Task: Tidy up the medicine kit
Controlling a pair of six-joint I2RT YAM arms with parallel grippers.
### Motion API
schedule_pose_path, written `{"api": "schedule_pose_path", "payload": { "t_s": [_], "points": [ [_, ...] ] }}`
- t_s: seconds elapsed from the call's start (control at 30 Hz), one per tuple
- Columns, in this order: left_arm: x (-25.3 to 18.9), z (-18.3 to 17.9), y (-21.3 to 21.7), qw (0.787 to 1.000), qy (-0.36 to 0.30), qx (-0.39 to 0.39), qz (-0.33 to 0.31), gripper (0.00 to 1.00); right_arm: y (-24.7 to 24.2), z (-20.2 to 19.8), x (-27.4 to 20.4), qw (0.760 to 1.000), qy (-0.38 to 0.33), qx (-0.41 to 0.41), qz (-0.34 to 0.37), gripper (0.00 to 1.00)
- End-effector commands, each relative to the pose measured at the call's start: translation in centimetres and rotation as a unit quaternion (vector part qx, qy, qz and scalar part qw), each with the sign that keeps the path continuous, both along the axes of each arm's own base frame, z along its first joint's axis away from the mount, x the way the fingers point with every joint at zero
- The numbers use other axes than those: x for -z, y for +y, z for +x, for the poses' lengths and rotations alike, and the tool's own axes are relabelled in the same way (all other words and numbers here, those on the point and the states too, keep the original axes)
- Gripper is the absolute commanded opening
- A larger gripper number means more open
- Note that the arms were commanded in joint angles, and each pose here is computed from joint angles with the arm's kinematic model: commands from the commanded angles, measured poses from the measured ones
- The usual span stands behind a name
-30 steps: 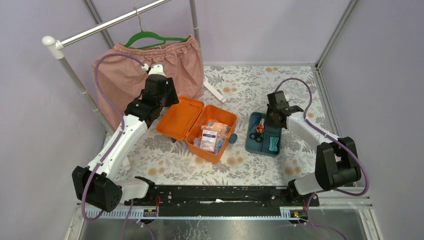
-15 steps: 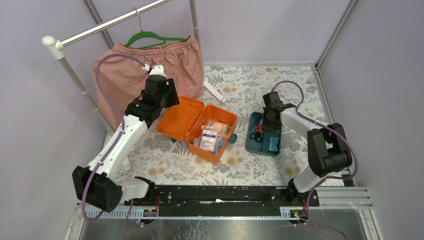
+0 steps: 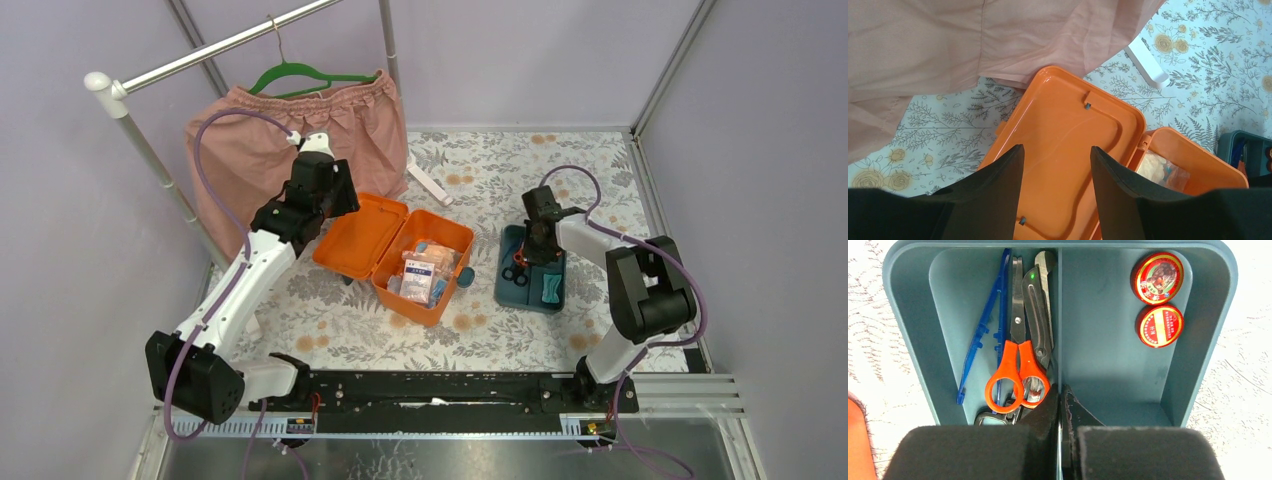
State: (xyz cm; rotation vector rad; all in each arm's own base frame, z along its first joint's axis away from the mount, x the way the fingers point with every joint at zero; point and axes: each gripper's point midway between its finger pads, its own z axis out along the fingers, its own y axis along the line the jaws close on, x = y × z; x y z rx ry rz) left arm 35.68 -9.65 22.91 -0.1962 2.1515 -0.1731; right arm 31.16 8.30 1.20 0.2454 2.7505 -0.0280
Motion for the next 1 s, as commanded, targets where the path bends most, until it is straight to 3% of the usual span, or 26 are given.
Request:
{"api": "schedule_pose_path", "payload": {
  "t_s": [0.0, 0.27, 0.43, 0.73, 0.97],
  "points": [
    [-0.2, 0.0, -0.2, 1.000, -0.007, 0.004, -0.010, 0.59, -0.5, 1.1, -3.7, 0.999, -0.040, -0.004, -0.010, 0.00],
    [-0.2, -1.1, -3.0, 0.997, 0.003, 0.080, -0.017, 0.59, -0.7, 1.7, -10.9, 0.996, -0.084, 0.009, -0.004, 0.00],
    [-0.3, -4.4, -8.6, 0.984, 0.004, 0.177, -0.021, 0.58, -1.1, 1.9, -13.3, 0.995, -0.093, 0.012, -0.015, 0.00],
    [4.6, -12.0, -19.0, 0.945, 0.075, 0.314, -0.046, 0.59, -1.8, 2.1, -15.3, 0.992, -0.120, 0.025, -0.021, 0.00],
    [6.9, -12.5, -22.7, 0.933, 0.093, 0.346, -0.043, 0.59, -2.2, 1.6, -15.6, 0.992, -0.125, 0.030, -0.019, 0.00]
  ]
}}
